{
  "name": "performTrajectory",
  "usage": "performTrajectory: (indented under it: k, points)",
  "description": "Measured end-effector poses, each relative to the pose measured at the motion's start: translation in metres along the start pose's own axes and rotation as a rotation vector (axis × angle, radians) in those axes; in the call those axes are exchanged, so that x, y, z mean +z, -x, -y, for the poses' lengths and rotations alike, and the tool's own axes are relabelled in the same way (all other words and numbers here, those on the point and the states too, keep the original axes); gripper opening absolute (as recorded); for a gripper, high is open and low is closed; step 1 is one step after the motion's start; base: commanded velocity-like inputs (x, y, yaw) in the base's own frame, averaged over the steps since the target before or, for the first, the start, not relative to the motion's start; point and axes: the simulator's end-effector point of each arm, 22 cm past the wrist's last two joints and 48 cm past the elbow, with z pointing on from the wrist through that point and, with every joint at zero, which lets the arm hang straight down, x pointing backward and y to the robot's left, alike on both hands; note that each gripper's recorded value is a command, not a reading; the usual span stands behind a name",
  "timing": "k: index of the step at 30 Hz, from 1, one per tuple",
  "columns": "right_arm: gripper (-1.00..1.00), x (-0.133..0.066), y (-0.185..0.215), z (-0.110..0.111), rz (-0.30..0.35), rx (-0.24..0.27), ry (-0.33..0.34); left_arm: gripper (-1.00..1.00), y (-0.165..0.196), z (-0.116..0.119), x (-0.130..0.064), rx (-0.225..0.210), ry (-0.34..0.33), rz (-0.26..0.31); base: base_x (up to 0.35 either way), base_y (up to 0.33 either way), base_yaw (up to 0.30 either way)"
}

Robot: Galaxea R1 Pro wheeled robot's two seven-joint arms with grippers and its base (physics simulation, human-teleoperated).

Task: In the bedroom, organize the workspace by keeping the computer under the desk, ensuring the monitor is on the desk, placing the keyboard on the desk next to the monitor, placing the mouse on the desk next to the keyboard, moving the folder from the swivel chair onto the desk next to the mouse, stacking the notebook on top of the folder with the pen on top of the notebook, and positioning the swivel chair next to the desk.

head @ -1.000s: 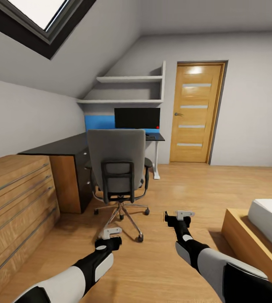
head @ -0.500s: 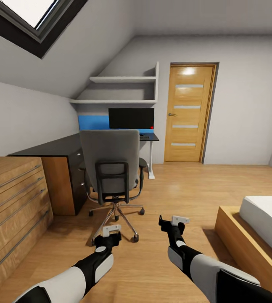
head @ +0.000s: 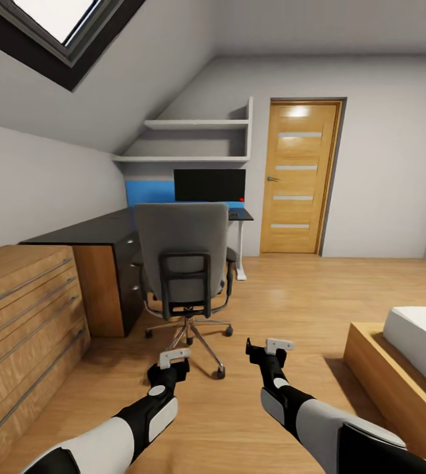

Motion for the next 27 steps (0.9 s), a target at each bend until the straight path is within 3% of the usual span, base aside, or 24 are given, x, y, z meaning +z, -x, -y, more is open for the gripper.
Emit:
performTrajectory:
  k: [7, 18, 27]
  points:
    - [1.0, -0.0003, 0.0003, -0.0032, 0.001, 0.002, 0.006, 1.0, 0.0002, -0.0016, 0.0, 0.0, 0.005, 0.002, 0.004, 0.262, 0.0]
    - [1.0, -0.0009, -0.0003, -0.0064, -0.002, 0.003, 0.009, 1.0, 0.0006, -0.001, -0.0004, 0.001, 0.006, 0.005, 0.091, 0.085, 0.0]
    - [1.0, -0.001, 0.0004, -0.0056, 0.001, 0.003, 0.008, 1.0, 0.002, 0.001, -0.0009, 0.001, 0.003, 0.01, 0.273, 0.06, 0.0]
